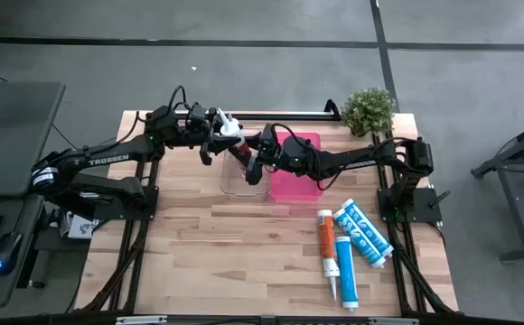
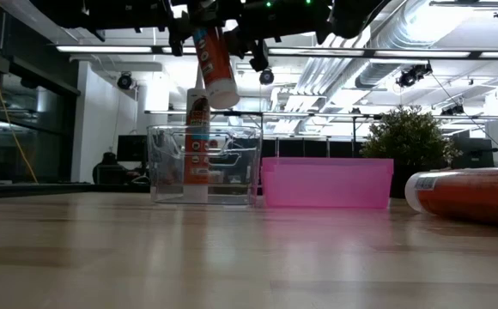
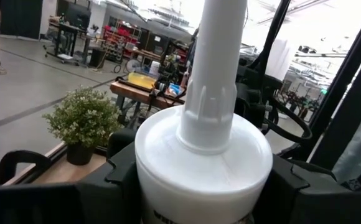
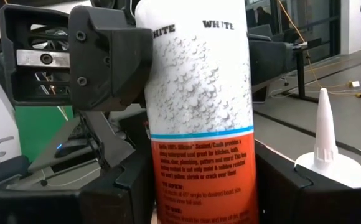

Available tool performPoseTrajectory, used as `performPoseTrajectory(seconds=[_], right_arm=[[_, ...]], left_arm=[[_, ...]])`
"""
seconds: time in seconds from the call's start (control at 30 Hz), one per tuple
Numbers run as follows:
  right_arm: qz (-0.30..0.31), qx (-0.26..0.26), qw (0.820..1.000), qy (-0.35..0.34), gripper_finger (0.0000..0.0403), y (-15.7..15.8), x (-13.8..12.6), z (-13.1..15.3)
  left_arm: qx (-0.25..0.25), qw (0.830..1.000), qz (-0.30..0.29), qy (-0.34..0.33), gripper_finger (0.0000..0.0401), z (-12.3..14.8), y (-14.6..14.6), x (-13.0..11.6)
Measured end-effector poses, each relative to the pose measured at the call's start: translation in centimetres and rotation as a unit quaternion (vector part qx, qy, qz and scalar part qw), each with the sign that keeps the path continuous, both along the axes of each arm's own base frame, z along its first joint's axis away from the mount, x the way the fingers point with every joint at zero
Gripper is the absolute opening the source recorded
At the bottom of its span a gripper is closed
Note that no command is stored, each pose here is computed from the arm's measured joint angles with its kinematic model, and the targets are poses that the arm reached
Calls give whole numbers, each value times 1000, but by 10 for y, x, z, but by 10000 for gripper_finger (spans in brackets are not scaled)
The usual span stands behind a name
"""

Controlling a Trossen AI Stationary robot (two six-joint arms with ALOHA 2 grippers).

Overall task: Pick & place silicon tubes, Sealant and Lysol wipes
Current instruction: Put the left orange sealant into the transparent bin

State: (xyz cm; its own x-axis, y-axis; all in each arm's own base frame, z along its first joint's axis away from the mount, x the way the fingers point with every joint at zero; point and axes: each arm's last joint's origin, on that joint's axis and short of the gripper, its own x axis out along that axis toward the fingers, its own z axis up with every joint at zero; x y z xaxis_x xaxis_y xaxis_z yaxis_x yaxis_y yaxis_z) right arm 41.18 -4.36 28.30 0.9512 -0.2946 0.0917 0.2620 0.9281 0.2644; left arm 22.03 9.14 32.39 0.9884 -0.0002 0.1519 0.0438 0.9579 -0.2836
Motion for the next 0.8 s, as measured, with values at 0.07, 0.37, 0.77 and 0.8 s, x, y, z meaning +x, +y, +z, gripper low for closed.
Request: performPoseTrajectory(seconds=[0.07,0.37,0.77,0.8], right_arm=[[2,3,1000,5,196,0,0,-1],[9,12,999,40,331,2,-1,-6],[-10,-13,982,188,348,13,-42,22],[-17,-14,980,199,347,13,-47,25]], left_arm=[[-1,1000,-5,2,197,0,0,0],[-8,1000,-22,8,197,-1,-1,0],[1,998,-10,57,197,-10,-2,-2],[1,998,-10,69,197,-12,-2,-2]])
